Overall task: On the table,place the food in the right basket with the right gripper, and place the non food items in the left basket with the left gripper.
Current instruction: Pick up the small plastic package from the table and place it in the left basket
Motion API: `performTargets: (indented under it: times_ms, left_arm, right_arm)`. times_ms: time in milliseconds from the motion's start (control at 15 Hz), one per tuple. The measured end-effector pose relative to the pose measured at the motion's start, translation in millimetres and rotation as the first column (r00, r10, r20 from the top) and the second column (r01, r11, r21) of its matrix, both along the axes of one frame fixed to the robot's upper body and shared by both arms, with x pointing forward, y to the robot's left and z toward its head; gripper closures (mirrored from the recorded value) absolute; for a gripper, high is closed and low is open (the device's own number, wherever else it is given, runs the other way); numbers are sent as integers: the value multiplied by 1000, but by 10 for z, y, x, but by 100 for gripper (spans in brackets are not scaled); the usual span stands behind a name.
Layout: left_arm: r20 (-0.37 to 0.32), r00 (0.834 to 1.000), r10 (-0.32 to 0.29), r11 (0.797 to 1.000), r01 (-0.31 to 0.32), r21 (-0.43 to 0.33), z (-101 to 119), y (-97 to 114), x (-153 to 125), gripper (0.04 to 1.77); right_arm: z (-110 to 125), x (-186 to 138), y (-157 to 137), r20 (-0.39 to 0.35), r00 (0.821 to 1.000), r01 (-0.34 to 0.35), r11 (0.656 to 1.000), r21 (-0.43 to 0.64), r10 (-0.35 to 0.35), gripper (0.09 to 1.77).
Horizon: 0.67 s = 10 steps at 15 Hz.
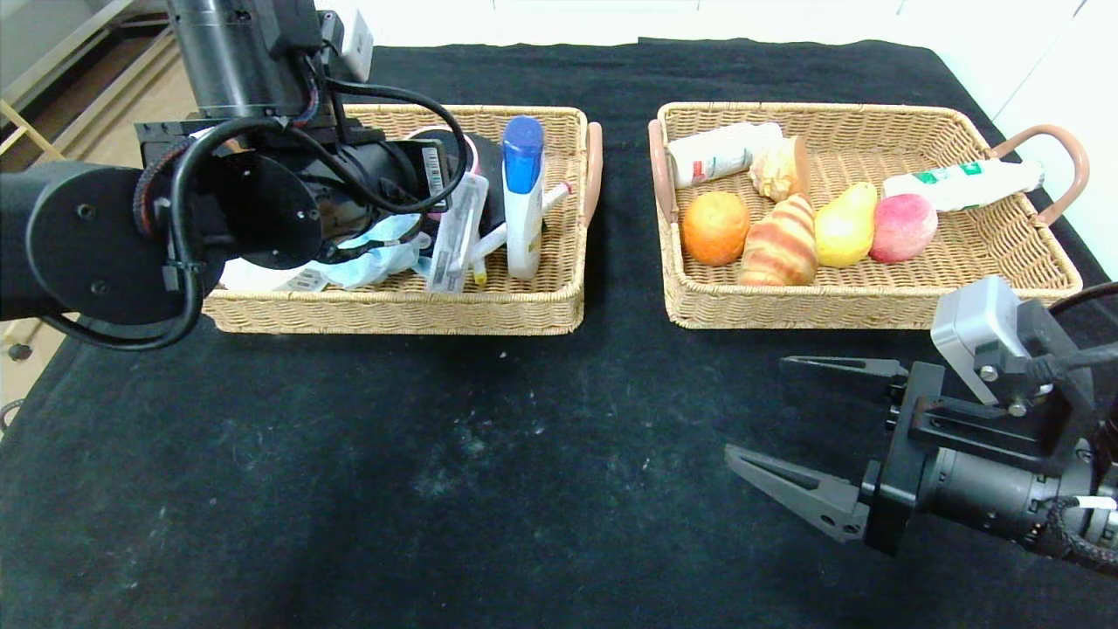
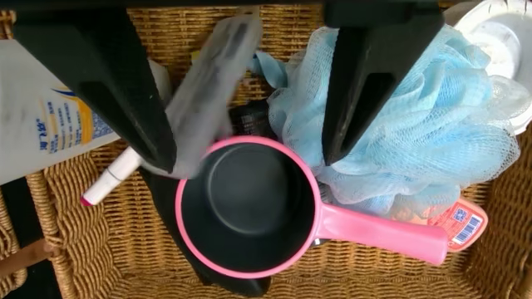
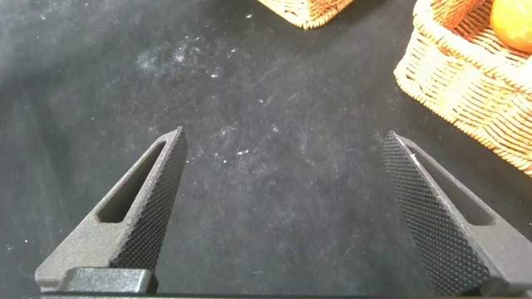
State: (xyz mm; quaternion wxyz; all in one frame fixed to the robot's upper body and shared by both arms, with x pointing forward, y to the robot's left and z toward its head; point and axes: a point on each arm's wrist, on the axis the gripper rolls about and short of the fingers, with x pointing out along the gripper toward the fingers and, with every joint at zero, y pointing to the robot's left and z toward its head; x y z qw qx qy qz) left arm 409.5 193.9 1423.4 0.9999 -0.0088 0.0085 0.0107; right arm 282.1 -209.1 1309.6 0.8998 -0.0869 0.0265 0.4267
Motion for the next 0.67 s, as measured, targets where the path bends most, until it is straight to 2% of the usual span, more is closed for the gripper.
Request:
performTargets:
  times_ms: [267,667]
  left_arm:
    - [-12,1000,-9,1000,9,4,-37,-40,-26,34]
    - [-19,1000,-13,1000,13,9,-39,-15,-99,21]
  right_arm:
    - [-4,0,1,-2,1000,-1,1000,-1,1,15]
    - [1,-4,-2,1,1000,-1,1000,0,1,15]
